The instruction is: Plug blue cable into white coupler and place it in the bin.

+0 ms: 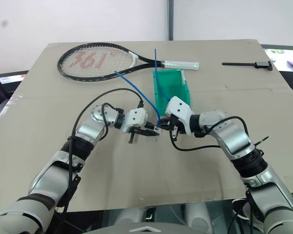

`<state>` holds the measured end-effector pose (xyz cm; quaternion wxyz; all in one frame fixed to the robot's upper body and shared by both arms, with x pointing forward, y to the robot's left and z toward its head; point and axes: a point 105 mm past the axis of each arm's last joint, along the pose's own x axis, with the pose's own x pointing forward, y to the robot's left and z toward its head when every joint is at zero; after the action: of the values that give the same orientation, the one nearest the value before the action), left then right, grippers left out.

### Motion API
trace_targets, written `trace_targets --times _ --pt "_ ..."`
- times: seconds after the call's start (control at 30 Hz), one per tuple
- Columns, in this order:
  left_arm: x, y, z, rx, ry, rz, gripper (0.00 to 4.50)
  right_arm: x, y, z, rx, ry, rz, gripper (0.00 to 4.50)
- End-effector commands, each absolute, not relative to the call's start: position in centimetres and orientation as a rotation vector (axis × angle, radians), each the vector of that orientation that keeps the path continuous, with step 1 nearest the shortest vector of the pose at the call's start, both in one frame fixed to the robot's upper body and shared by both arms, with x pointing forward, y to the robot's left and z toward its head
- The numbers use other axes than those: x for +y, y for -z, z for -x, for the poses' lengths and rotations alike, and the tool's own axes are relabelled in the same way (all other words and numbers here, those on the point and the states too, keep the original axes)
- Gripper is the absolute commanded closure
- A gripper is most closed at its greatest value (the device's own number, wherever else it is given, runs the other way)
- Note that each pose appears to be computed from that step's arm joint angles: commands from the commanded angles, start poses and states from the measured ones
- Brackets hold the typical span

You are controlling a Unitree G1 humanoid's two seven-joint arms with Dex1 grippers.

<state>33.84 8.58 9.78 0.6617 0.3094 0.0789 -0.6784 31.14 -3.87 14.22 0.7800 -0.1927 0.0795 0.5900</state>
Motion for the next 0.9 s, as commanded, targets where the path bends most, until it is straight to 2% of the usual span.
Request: trace_targets --times 0.03,0.13,0.43,0.77,0.9 --pt "8.4 -9.3 -33.5 0.19 1.552 -0.712 4.2 -3.7 -13.8 -31.2 0.178 -1.288 0.467 4.5" --pt "8.4 -9.5 -33.6 0.186 1.548 -0.71 4.2 -4.1 -12.6 -31.2 0.228 -1.297 0.531 4.5" --pt "8.0 -9.7 -33.6 0.171 1.542 -0.713 4.2 -2.4 -12.6 -30.5 0.231 -1.365 0.508 4.5" --pt "7.6 -10.1 -33.4 0.154 1.537 -0.71 4.2 -3.9 -9.1 -30.4 0.418 -1.388 0.607 4.5" --pt "7.5 -10.0 -33.3 0.152 1.535 -0.7 4.2 -5.0 -6.1 -30.5 0.521 -1.359 0.615 4.5"
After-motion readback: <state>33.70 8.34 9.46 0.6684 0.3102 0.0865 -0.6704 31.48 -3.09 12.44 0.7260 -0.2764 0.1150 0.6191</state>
